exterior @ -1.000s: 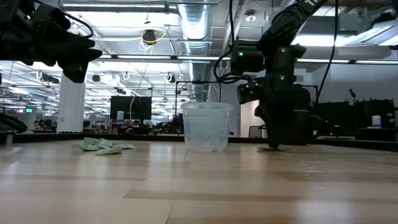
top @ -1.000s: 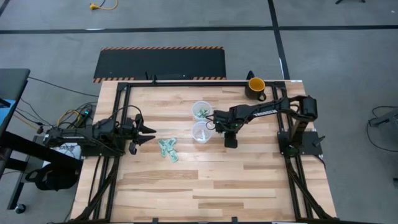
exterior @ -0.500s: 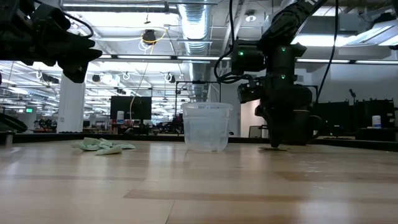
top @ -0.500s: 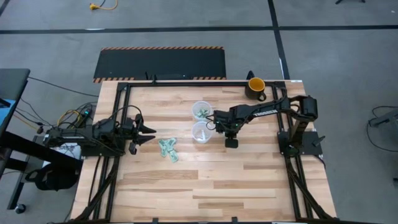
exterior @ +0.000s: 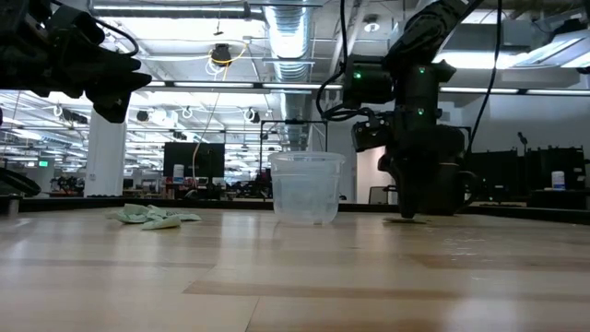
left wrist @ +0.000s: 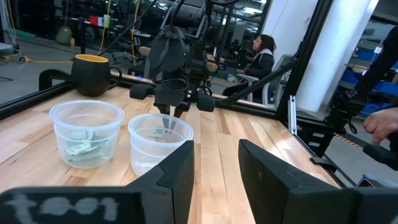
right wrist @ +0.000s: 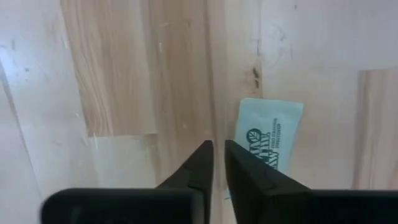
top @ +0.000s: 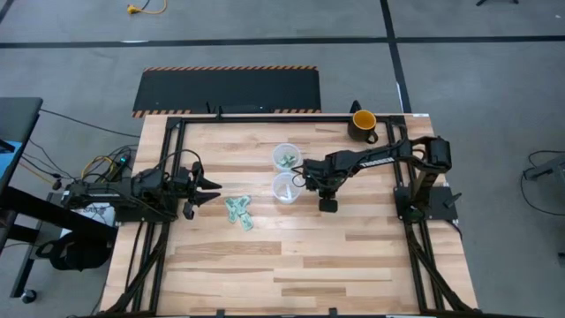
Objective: Pick and place items into bin
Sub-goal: Put the green stevia packet into the top transparent bin
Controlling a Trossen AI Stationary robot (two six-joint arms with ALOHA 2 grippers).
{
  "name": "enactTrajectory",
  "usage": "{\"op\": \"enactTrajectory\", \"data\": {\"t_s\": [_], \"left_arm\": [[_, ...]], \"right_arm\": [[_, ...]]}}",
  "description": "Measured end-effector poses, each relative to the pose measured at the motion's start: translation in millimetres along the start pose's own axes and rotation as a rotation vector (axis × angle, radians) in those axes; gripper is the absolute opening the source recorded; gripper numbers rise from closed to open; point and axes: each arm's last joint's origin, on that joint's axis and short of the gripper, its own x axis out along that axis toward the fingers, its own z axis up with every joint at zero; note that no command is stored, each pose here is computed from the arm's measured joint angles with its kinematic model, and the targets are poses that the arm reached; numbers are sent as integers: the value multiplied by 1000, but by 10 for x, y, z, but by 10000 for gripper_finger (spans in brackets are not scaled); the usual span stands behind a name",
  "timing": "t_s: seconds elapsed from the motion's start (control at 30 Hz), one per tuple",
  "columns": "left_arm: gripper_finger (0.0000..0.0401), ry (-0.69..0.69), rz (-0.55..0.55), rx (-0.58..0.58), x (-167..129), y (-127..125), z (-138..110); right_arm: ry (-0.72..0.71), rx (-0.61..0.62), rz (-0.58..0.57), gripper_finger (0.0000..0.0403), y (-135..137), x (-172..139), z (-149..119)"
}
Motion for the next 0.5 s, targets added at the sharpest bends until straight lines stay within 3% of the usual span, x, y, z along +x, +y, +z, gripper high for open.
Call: {"op": "enactTrajectory", "data": {"t_s": [0.5], "left_arm": [[114,0,0,0,0,0,1]], "right_arm": [[8,43,-104,204,89,5,8]]}}
